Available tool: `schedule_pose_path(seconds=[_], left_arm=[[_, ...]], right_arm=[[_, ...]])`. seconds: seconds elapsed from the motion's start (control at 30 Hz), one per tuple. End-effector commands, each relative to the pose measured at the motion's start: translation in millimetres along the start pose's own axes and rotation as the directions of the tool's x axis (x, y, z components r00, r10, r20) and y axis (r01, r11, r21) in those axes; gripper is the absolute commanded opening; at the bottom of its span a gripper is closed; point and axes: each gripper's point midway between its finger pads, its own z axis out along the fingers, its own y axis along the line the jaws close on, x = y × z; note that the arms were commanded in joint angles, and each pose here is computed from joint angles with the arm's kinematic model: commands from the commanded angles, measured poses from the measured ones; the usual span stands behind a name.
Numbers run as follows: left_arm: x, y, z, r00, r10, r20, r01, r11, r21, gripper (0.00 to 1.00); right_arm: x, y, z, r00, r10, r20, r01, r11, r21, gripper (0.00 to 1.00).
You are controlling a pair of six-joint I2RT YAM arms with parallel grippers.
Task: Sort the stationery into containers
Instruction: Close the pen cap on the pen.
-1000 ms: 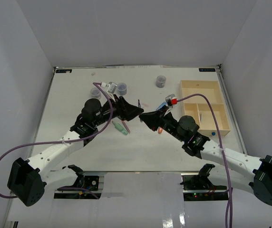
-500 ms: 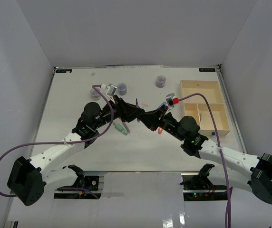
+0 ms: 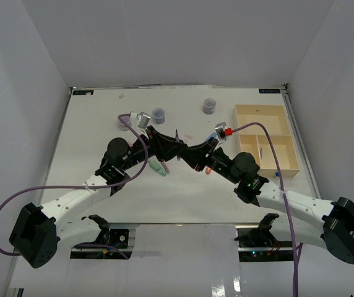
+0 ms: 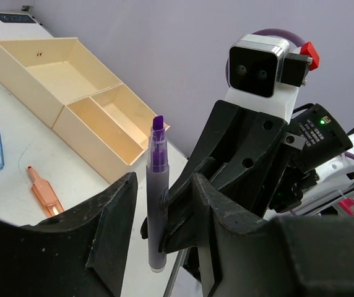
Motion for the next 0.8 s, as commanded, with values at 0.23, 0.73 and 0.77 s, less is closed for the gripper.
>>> schedule_pose_path(seconds=[0.23, 0.73, 0.77], left_arm=[[2.2, -17.9, -3.6, 1.000, 0.001, 0.001, -0.001, 0.996, 0.092, 0.41], [4.0, -24.7, -9.0, 0.999, 0.035, 0.002, -0.035, 0.991, 0.129, 0.05], [5.3, -22.7, -9.3, 0.999, 0.048, -0.003, -0.047, 0.992, 0.121, 0.03]], right_arm=[[-25.6, 18.8, 5.8, 0.994, 0.006, 0.106, 0.003, 0.997, -0.079, 0.08], [-25.3, 18.6, 1.7, 0.995, -0.012, 0.101, 0.019, 0.997, -0.073, 0.20], [-24.9, 16.9, 1.1, 0.995, -0.023, 0.098, 0.030, 0.997, -0.064, 0.26]])
